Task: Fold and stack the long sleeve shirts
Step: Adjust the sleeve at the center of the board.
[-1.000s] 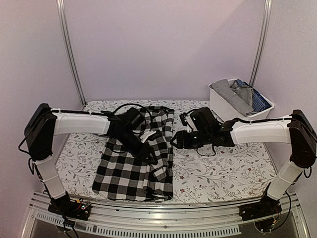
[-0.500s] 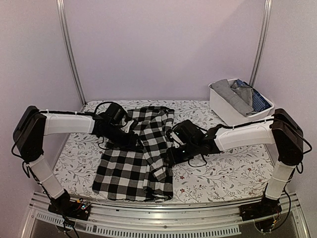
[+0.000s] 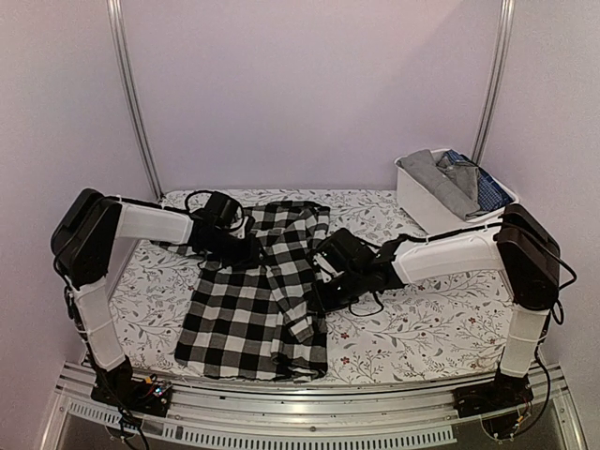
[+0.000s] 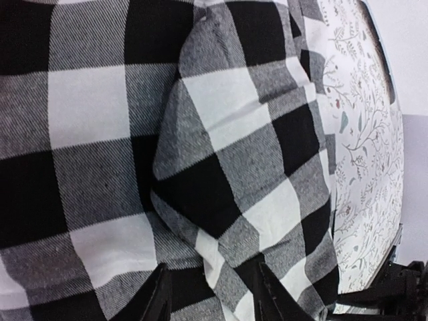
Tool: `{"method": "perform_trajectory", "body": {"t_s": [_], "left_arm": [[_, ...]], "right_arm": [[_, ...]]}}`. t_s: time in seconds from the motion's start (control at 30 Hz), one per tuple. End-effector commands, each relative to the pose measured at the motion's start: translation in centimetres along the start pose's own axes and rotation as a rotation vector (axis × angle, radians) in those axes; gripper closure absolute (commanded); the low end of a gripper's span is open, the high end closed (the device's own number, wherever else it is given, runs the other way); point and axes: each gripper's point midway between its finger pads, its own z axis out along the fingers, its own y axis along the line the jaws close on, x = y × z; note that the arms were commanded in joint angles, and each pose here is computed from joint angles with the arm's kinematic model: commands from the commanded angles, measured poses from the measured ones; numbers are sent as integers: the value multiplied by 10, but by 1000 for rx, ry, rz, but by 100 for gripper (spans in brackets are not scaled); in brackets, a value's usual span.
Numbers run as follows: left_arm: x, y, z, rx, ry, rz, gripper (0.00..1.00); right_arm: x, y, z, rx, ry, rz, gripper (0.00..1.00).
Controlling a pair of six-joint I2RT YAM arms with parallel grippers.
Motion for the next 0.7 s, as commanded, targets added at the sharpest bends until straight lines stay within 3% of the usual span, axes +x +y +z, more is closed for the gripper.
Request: {"method": "perform_trajectory", "body": {"t_s": [0.0,0.17,0.47,0.67], "left_arm": [[-25,-1,13,13,-44,1,61],[-27,4,25,7,-30,0,66],[-33,-7,18,35,-40,34,94],[-31,-12,13,58,-31,47,98]], "right_arm": [[1,14,-3,-18,31,-3,87],[6,20,-11,1,75,10,95],[33,27,-37,23,234,135,97],[44,31,-55,17,301,193,97]]}}
